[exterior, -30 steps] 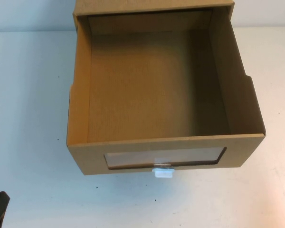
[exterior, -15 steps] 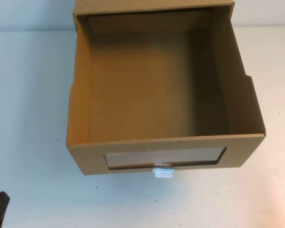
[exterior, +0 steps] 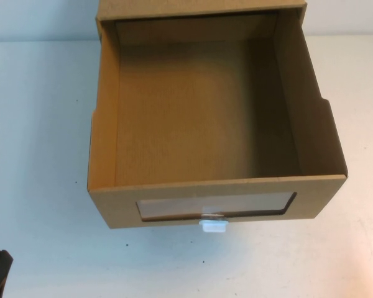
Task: Open the shoe box
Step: 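Pull the top drawer of the cardboard box fully open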
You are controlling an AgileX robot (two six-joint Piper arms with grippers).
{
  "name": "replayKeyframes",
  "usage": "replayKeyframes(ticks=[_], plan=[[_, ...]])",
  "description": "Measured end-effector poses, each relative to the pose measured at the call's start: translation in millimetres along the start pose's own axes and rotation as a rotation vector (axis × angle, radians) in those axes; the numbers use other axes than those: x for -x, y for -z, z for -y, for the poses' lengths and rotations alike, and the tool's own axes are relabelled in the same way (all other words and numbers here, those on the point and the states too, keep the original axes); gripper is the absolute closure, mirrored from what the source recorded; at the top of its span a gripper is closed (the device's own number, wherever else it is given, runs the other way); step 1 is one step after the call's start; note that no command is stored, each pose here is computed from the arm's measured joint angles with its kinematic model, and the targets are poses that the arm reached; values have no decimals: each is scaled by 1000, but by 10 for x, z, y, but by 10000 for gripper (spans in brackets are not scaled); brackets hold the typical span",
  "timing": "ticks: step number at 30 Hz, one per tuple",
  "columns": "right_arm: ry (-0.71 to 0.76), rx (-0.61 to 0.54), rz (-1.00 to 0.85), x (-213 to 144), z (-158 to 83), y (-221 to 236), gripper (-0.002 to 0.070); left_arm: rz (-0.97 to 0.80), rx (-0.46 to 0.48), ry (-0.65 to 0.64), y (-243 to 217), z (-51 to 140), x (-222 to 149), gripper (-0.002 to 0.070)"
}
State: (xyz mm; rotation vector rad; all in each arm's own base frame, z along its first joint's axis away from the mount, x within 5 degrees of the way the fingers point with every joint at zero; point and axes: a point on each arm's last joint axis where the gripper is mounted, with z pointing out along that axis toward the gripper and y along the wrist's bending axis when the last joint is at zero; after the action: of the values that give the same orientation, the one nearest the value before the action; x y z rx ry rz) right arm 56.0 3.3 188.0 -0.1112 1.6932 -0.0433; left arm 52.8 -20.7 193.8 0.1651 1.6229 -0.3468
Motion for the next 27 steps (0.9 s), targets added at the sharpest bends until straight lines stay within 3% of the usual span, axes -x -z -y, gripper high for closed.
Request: replayKeyframes(ticks=[5, 27], plan=[[8, 40, -127, -118, -36, 8, 689, 0, 0, 0, 0, 0, 0, 679], [10, 47, -144, -133, -42, 10, 689, 0, 0, 0, 0, 0, 0, 679]])
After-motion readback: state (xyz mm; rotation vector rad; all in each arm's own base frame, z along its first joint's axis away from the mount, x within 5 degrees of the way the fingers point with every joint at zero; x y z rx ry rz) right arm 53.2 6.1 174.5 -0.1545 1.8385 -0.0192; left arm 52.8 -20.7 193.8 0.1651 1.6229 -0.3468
